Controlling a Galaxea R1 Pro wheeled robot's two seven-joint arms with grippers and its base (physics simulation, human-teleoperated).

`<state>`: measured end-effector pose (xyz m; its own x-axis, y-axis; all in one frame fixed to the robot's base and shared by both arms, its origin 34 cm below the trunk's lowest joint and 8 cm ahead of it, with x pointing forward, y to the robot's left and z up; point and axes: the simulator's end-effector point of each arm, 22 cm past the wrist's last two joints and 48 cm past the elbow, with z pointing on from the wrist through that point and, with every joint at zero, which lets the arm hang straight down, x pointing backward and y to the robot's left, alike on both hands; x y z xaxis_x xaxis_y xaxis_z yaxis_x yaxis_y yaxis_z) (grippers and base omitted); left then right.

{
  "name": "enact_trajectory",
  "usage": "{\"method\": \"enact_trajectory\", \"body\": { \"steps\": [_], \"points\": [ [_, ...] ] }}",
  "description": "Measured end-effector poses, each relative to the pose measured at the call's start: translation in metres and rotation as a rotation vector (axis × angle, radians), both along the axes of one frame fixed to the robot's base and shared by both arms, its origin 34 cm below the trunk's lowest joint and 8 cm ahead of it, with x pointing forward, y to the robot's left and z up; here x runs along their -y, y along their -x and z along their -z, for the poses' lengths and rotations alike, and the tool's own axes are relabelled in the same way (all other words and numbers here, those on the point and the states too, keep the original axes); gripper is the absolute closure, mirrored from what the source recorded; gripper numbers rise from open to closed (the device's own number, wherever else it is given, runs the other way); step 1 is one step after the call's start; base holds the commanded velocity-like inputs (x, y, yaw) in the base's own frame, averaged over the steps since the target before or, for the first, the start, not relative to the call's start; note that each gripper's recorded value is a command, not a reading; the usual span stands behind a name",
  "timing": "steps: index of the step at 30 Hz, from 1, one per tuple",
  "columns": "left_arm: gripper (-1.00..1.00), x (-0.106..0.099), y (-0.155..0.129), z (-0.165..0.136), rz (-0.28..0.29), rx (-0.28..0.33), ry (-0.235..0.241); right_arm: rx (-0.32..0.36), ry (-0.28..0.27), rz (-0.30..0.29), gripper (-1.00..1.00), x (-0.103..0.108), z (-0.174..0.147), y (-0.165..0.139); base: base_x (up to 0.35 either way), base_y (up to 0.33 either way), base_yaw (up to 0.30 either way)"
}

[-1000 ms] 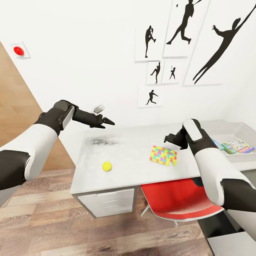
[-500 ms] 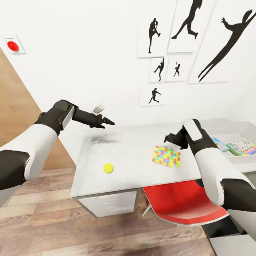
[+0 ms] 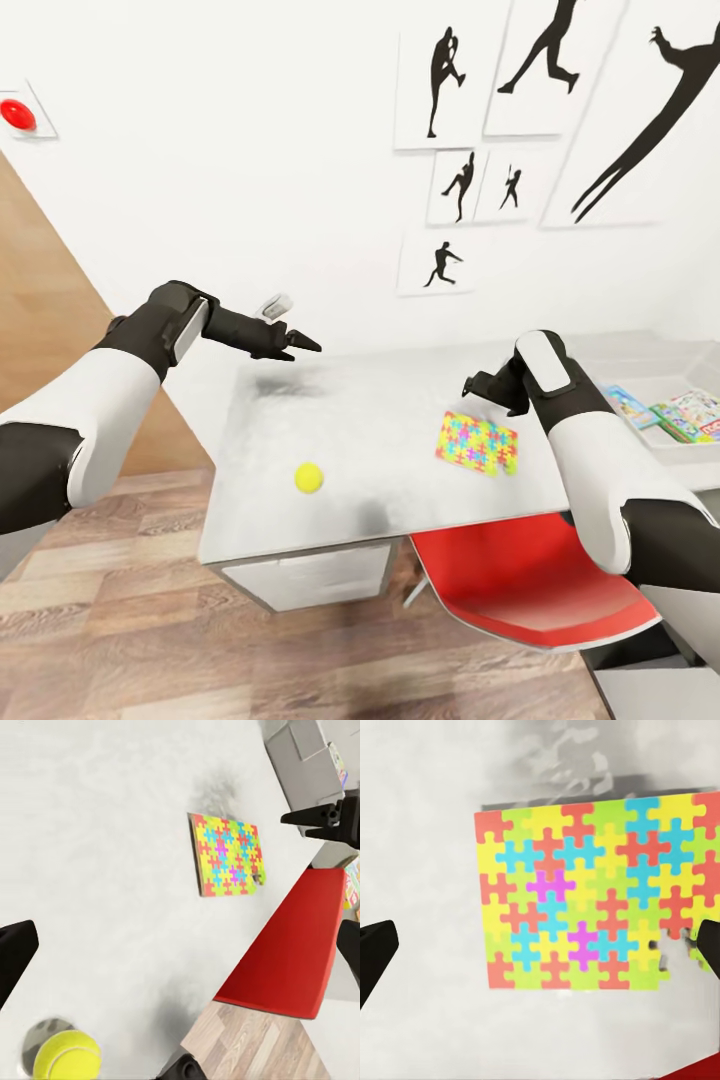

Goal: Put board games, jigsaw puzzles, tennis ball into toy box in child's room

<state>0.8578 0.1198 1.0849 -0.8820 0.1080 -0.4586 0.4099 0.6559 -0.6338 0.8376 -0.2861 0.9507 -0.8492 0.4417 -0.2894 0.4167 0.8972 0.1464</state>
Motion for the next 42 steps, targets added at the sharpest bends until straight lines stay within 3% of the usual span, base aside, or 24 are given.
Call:
{"method": "enact_trajectory", "body": {
  "steps": [15, 31, 42],
  "points": [
    [-1.0, 0.002, -0.006, 0.009, 0.001, -0.009, 0.004, -0.02, 0.009, 0.014, -1.0, 0.008, 0.018, 0.001, 0.016, 0.008, 0.0],
    [-1.0, 0.002, -0.01, 0.025, 0.001, -0.029, 0.004, -0.012, 0.04, 0.066, -1.0, 0.028, 0.034, -0.003, 0.075, 0.0, 0.0],
    [-1.0, 0.003, -0.012, 0.037, 0.004, -0.044, 0.006, -0.003, 0.051, 0.078, -1.0, 0.039, 0.032, -0.012, 0.056, 0.0, 0.0]
  ]
}}
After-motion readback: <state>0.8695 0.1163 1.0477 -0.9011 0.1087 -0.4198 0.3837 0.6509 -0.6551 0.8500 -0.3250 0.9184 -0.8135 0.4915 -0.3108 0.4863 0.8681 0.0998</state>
